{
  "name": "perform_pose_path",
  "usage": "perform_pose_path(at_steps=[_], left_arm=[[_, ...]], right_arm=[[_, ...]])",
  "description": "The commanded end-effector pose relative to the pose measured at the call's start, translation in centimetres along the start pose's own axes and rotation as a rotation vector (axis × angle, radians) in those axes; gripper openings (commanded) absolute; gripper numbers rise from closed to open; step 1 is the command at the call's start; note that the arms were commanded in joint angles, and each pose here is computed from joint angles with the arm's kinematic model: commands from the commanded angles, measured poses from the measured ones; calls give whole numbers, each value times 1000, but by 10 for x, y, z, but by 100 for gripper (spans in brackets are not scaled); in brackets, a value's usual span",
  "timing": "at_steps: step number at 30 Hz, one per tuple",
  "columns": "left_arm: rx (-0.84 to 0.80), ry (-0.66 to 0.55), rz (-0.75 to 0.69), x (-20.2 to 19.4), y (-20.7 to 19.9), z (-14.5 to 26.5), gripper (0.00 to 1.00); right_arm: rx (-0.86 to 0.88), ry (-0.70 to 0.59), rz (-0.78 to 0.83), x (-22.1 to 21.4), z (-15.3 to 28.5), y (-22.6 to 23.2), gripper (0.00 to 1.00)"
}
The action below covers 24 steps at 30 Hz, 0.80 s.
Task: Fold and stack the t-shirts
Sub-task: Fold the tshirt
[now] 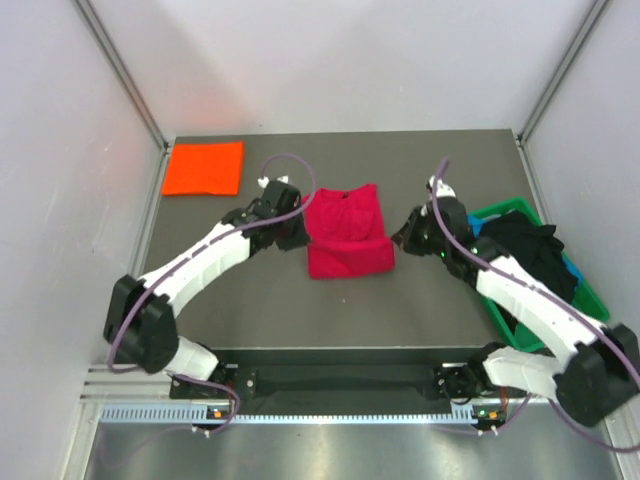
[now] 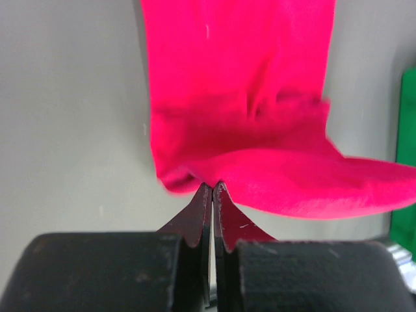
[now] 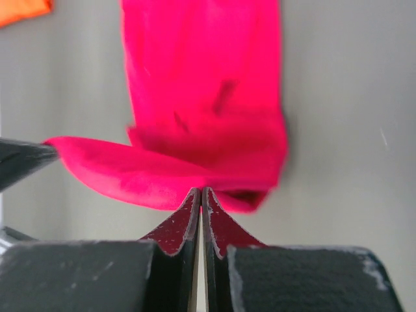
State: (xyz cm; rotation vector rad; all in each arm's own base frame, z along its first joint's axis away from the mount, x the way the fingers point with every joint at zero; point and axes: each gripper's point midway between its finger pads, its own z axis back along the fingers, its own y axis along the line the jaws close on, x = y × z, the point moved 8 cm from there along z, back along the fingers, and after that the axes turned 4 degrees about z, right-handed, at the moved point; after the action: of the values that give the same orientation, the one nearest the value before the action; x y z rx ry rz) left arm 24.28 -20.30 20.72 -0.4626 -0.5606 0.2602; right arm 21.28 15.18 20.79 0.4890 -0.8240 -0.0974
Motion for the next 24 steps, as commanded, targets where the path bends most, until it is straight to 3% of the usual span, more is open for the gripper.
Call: perform_pose_path(at_steps=[1, 13, 24], left_arm=[[-62, -29, -46, 44, -15, -15, 0], [-126, -89, -18, 144, -16, -85, 0], [-131, -103, 35, 189, -1, -151, 0]], right_arm=[[126, -83, 77, 51, -22, 21, 0], [229, -44, 52, 128, -117, 14, 0], [348, -108, 19, 157, -193, 9, 0]])
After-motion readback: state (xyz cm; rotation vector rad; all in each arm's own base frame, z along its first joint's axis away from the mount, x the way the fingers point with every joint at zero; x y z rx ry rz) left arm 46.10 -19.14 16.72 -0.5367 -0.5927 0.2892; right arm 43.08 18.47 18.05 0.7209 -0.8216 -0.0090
